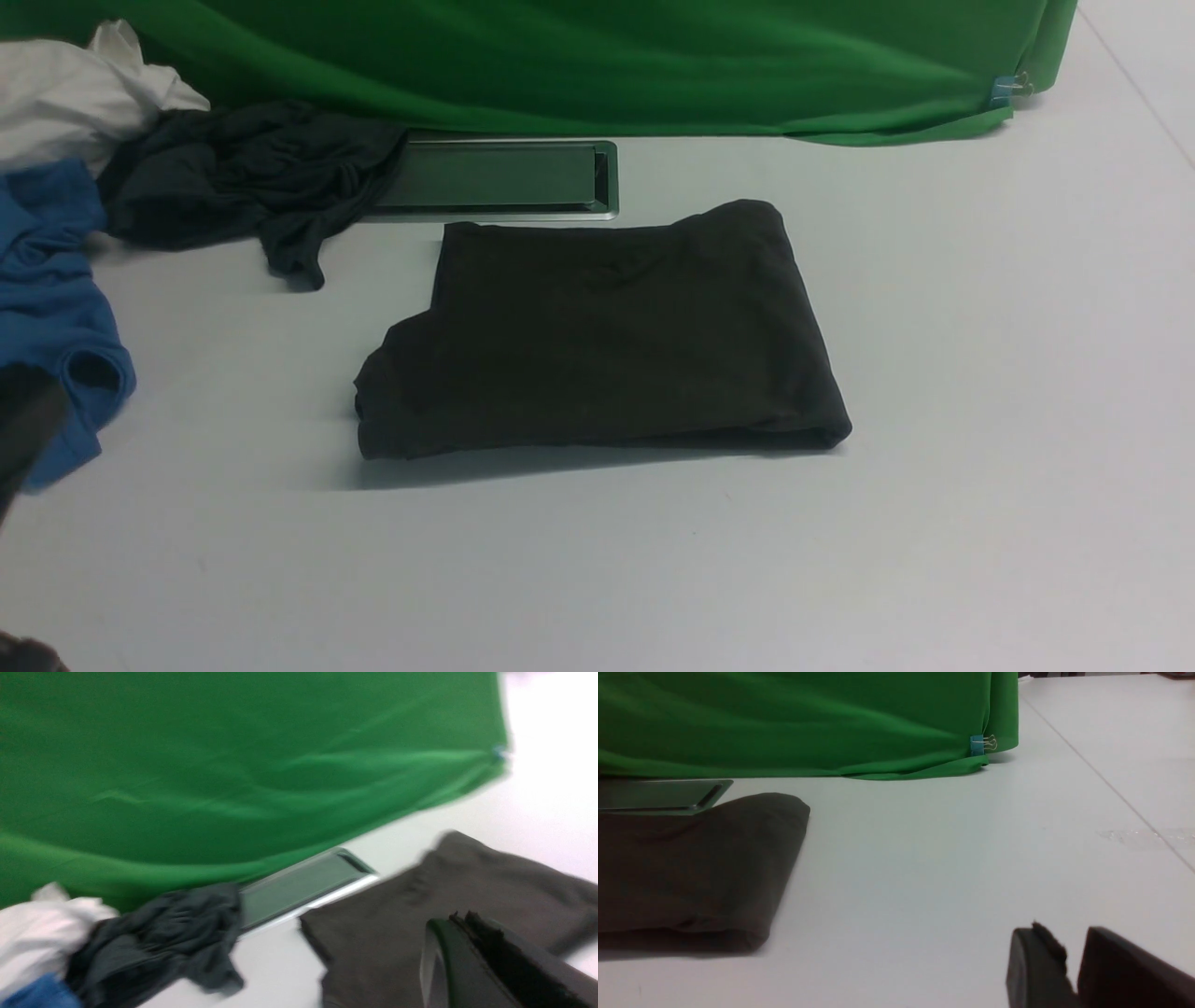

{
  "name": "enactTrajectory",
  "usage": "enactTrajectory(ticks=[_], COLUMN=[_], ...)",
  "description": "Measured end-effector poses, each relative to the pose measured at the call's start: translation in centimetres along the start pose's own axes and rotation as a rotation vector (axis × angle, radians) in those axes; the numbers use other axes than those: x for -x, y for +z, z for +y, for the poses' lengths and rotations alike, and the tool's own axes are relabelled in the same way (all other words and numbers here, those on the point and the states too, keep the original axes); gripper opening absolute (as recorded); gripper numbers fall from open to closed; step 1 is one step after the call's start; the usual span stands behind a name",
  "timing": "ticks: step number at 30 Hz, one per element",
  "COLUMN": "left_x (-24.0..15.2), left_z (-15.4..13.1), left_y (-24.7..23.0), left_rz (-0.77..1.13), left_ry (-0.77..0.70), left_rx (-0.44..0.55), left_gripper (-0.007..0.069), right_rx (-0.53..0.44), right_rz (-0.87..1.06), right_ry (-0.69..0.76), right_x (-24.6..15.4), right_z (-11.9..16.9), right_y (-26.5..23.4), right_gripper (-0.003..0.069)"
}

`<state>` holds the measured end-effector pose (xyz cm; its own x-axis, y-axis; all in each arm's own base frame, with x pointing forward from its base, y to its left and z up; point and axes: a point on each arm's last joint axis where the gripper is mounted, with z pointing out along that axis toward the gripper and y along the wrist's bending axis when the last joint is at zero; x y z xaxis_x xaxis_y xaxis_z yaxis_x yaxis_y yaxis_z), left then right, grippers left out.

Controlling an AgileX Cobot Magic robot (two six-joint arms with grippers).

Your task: Fold a long-sleeved shirt on a white desktop.

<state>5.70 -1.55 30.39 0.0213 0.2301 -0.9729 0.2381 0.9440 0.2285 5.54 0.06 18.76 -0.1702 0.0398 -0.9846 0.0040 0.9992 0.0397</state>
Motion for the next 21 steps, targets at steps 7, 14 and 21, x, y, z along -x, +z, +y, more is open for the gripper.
enactTrajectory(ticks=[7, 14, 21], left_x=[-5.6, -10.4, -11.4], left_z=[-0.1, -1.0, -1.4], left_y=[-0.7, 0.0, -0.1], left_rz=[-0.041, 0.054, 0.155], left_ry=[-0.040, -0.124, -0.157], left_rx=[0.234, 0.236, 0.199], left_gripper=[0.0018, 0.0018, 0.0018], right_rx=[0.000, 0.000, 0.000], right_rz=[0.000, 0.000, 0.000], right_ry=[0.000, 0.000, 0.000], right_x=[0.0, 0.0, 0.0], right_z=[0.0, 0.0, 0.0], right_y=[0.0, 0.0, 0.0], right_gripper=[0.0166, 0.0179, 0.0198])
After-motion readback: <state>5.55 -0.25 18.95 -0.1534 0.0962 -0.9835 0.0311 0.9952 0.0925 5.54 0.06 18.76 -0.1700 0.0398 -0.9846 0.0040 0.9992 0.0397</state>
